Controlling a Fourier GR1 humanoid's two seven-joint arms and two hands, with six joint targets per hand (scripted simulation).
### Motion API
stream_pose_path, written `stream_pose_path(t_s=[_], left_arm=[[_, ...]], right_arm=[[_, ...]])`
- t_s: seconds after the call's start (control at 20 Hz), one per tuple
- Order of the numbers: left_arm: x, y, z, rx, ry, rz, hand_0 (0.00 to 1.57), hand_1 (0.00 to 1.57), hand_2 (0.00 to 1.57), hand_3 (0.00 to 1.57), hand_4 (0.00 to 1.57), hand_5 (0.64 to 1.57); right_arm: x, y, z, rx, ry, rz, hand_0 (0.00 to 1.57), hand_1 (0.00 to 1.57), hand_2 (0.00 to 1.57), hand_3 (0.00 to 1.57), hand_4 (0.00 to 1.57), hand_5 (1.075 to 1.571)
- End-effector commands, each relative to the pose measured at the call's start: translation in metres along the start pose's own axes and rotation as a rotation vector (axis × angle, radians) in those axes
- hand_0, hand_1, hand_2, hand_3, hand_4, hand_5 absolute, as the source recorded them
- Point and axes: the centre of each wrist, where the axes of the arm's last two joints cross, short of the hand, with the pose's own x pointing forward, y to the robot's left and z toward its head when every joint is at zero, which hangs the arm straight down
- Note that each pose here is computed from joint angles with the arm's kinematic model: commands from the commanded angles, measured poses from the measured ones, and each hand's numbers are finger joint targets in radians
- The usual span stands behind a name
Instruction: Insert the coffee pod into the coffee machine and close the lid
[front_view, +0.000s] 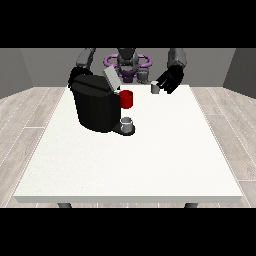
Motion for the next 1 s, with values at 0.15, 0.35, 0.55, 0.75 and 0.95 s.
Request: stream_pose_path(t_s=[0.15,0.35,0.55,0.75,0.95], left_arm=[[0.037,0.075,-0.018,0.104,-0.004,-0.017,1.01,1.01,1.2,1.22,0.54,1.571],[0.051,0.077,-0.026,0.132,0.002,0.022,1.27,1.27,1.31,1.24,0.51,1.571],[0.059,0.081,-0.03,0.118,-0.005,0.046,1.26,1.26,1.29,1.22,0.47,1.571],[0.056,0.091,-0.029,0.149,-0.012,0.005,1.28,1.28,1.34,1.28,0.52,1.571],[0.071,0.085,-0.036,0.185,-0.043,-0.023,1.28,1.28,1.31,1.23,0.5,1.571]], right_arm=[[0.018,0.019,-0.006,0.07,-0.067,0.003,0.0,0.0,0.0,0.0,0.52,1.571],[0.031,0.016,-0.013,0.035,-0.065,0.025,0.0,0.0,0.0,0.0,0.49,1.571],[0.033,0.025,-0.008,0.04,-0.049,0.012,0.0,0.0,0.0,0.0,0.51,1.571],[0.065,0.012,-0.023,0.044,-0.098,0.038,0.0,0.0,0.0,0.0,0.54,1.571],[0.056,0.03,-0.017,0.041,-0.145,0.026,0.0,0.0,0.0,0.0,0.46,1.571]])
